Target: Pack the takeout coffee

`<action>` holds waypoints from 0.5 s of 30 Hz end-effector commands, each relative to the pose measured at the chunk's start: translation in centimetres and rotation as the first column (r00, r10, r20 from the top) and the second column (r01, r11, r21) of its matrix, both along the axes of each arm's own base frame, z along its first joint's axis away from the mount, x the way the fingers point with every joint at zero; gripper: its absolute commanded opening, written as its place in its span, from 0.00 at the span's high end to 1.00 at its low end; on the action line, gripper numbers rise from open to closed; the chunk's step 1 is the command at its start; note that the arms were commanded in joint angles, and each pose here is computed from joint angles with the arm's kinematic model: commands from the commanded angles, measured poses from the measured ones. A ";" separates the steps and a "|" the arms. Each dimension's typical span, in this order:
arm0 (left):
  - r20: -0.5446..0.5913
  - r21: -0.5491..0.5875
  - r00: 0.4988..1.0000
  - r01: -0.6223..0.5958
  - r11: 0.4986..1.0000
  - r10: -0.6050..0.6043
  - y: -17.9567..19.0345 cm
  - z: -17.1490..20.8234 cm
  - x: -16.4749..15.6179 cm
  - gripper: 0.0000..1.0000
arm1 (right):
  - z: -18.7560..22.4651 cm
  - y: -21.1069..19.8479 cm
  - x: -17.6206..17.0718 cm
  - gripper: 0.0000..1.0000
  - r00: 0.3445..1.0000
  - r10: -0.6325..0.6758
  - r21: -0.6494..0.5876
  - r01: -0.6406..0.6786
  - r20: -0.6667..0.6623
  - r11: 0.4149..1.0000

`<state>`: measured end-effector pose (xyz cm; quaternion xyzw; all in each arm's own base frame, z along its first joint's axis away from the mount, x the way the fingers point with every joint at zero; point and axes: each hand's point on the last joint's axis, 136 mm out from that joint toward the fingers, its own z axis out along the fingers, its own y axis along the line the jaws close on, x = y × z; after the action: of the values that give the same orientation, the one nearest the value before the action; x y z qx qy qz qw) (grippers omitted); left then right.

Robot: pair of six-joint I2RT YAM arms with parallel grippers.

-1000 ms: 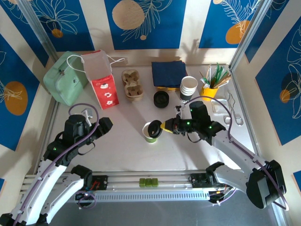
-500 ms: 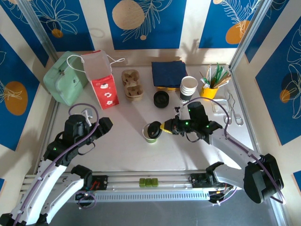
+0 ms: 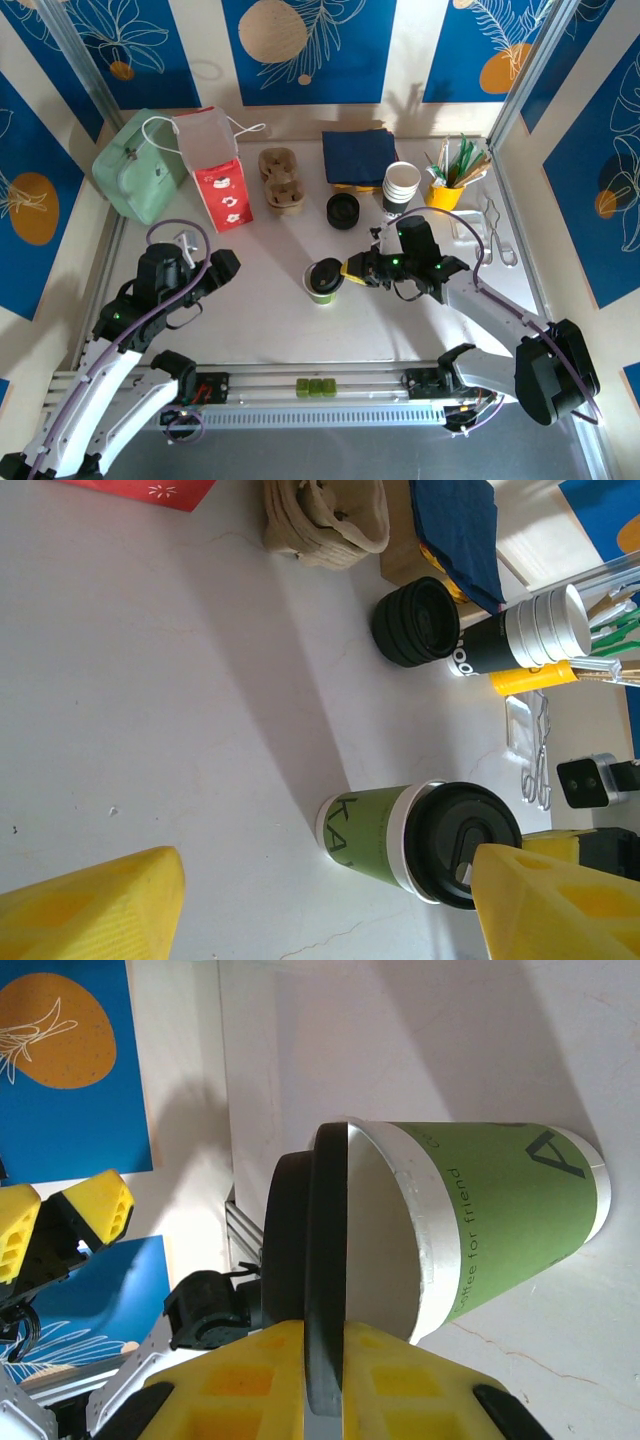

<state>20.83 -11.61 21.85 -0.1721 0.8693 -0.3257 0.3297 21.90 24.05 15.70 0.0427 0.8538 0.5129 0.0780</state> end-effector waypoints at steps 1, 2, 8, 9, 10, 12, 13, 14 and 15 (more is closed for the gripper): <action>0.000 -0.020 1.000 0.005 1.000 -0.005 -0.3 0.2 0.0 0.24 | -0.8 -0.3 -0.4 0.83 1.000 0.005 -0.018 -0.005 -0.023 1.000; -0.001 -0.019 1.000 0.004 1.000 -0.004 -0.2 0.2 0.0 0.24 | -0.9 -0.4 -0.4 0.83 1.000 0.003 -0.022 -0.003 -0.024 1.000; -0.008 -0.018 1.000 0.004 1.000 -0.004 -0.3 0.0 0.0 0.24 | -1.7 -0.6 -0.5 0.81 0.999 -0.004 -0.047 0.002 -0.034 0.999; -0.008 -0.019 1.000 0.004 1.000 -0.004 -0.3 0.0 0.0 0.24 | -1.8 -0.7 -0.5 0.80 0.999 -0.006 -0.050 0.004 -0.035 0.999; -0.010 -0.020 1.000 0.004 1.000 -0.005 -0.3 0.0 -0.1 0.24 | -2.0 -0.7 -0.5 0.80 0.999 -0.006 -0.053 0.004 -0.039 0.999; -0.017 -0.021 1.000 0.004 1.000 -0.004 -0.3 -0.2 -0.1 0.24 | -2.3 -0.7 -0.6 0.79 0.999 -0.004 -0.056 0.002 -0.044 0.998; -0.016 -0.021 1.000 0.004 1.000 -0.004 -0.3 -0.2 -0.1 0.24 | -2.4 -0.7 -0.6 0.79 0.999 -0.005 -0.057 0.002 -0.047 0.998; -0.020 -0.019 1.000 0.003 1.000 -0.004 -0.2 -0.4 -0.2 0.24 | -2.5 -0.7 -0.6 0.79 0.999 -0.002 -0.057 -0.001 -0.048 0.998; -0.023 -0.018 1.000 0.002 1.000 -0.003 -0.2 -0.5 -0.2 0.24 | -2.7 -0.7 -0.6 0.79 0.999 -0.003 -0.059 -0.001 -0.053 0.998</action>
<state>20.80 -11.67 21.85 -0.1745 0.8687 -0.3283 0.3274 21.79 23.73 14.34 0.0501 0.8632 0.4973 0.0707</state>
